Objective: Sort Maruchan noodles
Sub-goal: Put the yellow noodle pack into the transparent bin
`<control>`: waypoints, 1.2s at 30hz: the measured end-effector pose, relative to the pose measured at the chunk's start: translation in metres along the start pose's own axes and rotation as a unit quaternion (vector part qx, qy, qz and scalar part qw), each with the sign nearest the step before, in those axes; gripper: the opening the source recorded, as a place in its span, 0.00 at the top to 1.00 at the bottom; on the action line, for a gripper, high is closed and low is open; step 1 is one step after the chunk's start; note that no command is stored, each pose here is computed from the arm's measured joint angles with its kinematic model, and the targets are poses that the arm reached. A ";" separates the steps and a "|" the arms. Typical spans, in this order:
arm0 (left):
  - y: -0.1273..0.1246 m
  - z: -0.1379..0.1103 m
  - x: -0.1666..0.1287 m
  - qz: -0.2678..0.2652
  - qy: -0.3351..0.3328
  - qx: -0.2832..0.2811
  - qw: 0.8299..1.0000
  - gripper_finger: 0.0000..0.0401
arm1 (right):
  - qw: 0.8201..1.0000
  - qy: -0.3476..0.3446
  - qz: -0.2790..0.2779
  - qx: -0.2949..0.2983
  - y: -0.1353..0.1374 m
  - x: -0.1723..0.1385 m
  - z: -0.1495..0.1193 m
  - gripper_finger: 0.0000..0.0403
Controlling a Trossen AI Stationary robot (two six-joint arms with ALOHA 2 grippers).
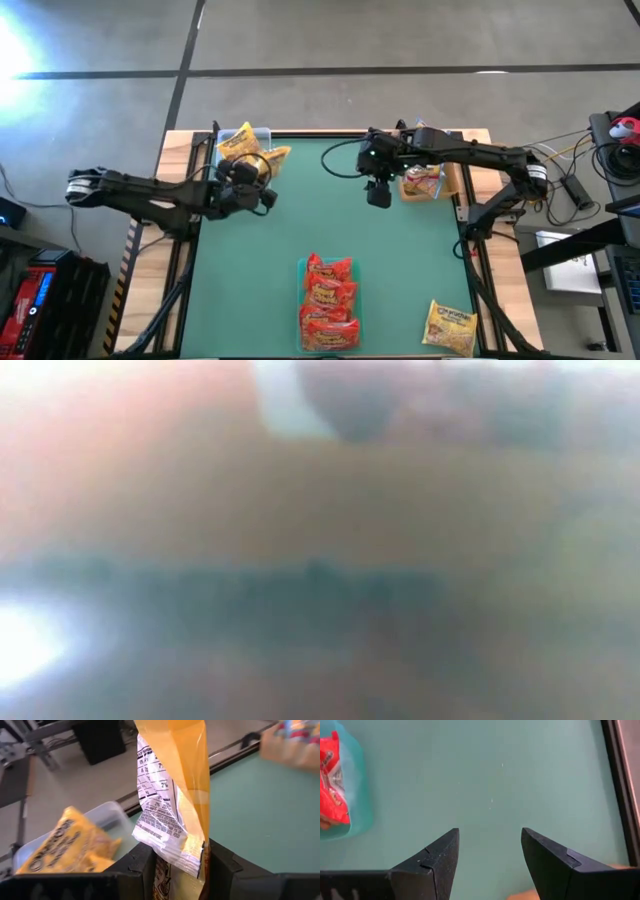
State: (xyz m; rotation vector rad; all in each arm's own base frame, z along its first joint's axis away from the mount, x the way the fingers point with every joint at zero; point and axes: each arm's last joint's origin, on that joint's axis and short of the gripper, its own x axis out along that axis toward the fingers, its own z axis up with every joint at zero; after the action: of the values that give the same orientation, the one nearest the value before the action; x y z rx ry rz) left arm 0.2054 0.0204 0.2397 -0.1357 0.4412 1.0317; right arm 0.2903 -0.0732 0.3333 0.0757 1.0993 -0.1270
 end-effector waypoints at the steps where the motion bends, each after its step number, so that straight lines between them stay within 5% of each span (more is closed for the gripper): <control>1: 0.003 0.000 0.000 0.007 0.004 0.001 1.000 0.75 | 1.000 0.005 0.000 0.003 0.000 0.000 -0.002 0.50; 24: 0.054 -0.016 -0.020 0.102 0.048 -0.038 0.993 0.75 | 0.999 -0.015 0.000 0.046 0.005 -0.002 -0.046 0.50; 36: 0.046 -0.057 -0.001 0.044 0.043 -0.101 0.993 0.75 | 0.998 -0.043 -0.002 0.039 0.005 -0.003 -0.047 0.50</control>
State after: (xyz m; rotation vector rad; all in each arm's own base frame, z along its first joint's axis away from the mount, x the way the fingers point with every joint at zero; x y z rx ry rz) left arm 0.1492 0.0256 0.1925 -0.3443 0.4237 1.1598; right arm 0.2483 -0.0622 0.3153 0.1371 1.0092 -0.1749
